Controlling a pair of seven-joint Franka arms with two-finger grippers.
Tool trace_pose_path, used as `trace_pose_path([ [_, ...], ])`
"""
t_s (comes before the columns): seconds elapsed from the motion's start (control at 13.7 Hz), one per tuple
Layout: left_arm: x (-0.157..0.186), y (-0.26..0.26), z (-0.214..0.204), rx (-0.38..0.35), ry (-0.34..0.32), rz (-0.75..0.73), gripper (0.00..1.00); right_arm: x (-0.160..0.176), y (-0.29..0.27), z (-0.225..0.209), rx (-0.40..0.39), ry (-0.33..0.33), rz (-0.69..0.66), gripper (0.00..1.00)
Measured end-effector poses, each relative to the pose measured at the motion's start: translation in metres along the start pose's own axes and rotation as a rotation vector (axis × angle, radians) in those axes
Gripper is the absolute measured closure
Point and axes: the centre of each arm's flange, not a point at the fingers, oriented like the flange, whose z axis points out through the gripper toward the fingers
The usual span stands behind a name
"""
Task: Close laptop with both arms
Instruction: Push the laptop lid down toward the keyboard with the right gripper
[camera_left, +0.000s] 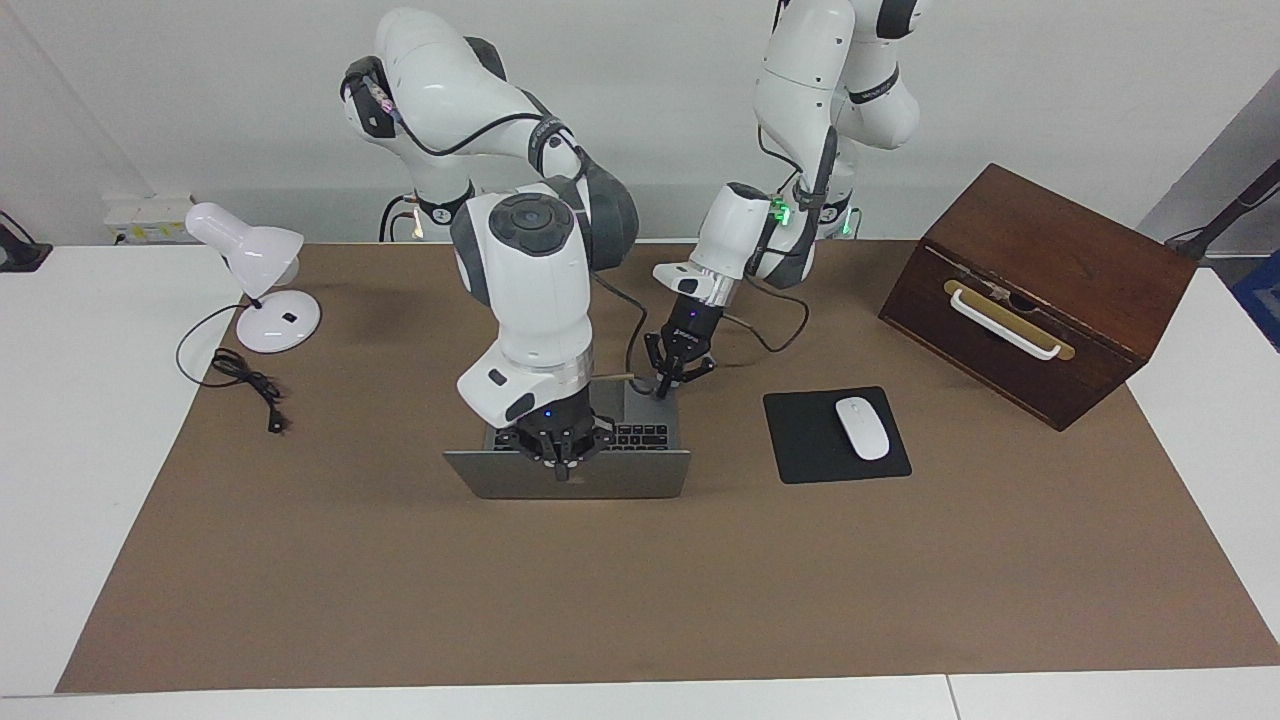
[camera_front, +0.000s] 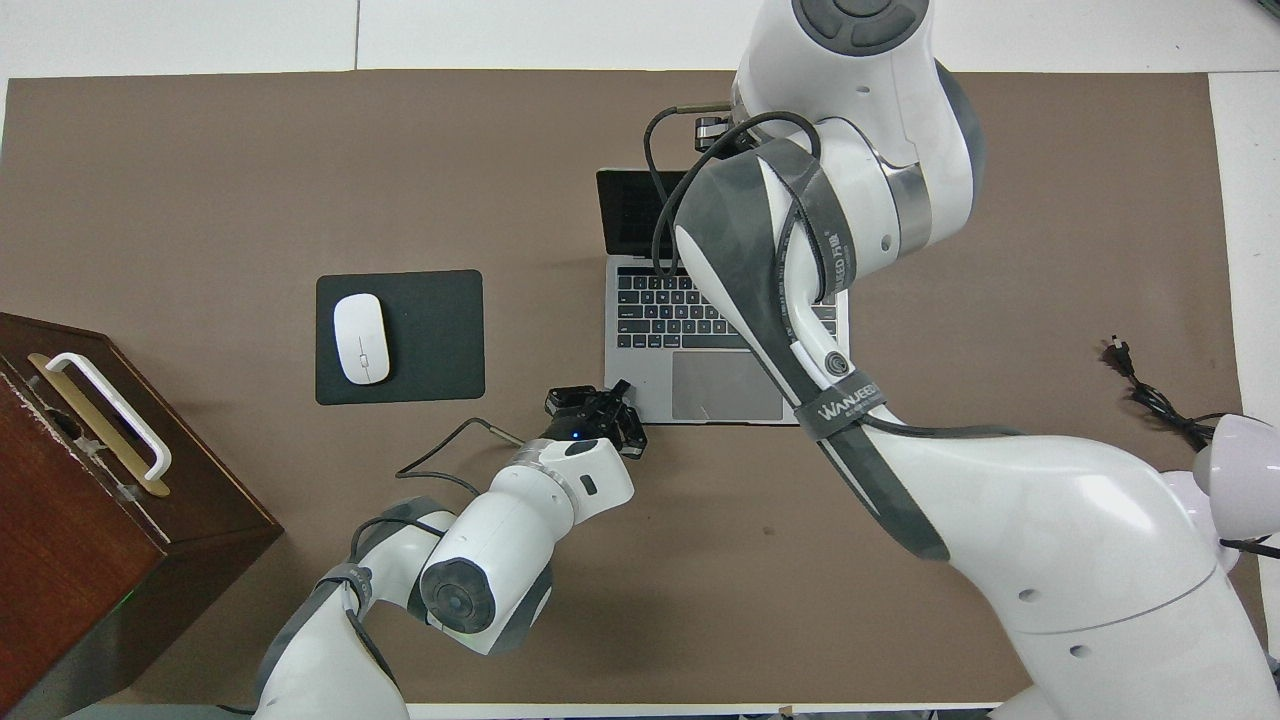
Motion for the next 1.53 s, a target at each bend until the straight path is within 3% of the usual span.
trace_pose_path([
  [0.8, -0.004, 0.000, -0.002, 0.001, 0.008, 0.051, 0.99, -0.024, -0.005, 0.011, 0.106, -0.238, 0.034, 0.99],
  [1.24, -0.007, 0.000, -0.003, 0.002, 0.013, 0.058, 0.99, -0.041, 0.002, 0.032, 0.084, -0.315, 0.043, 0.99],
  [1.53, -0.009, -0.001, -0.005, 0.003, 0.013, 0.070, 0.99, -0.048, 0.015, 0.056, 0.096, -0.329, 0.076, 0.99],
])
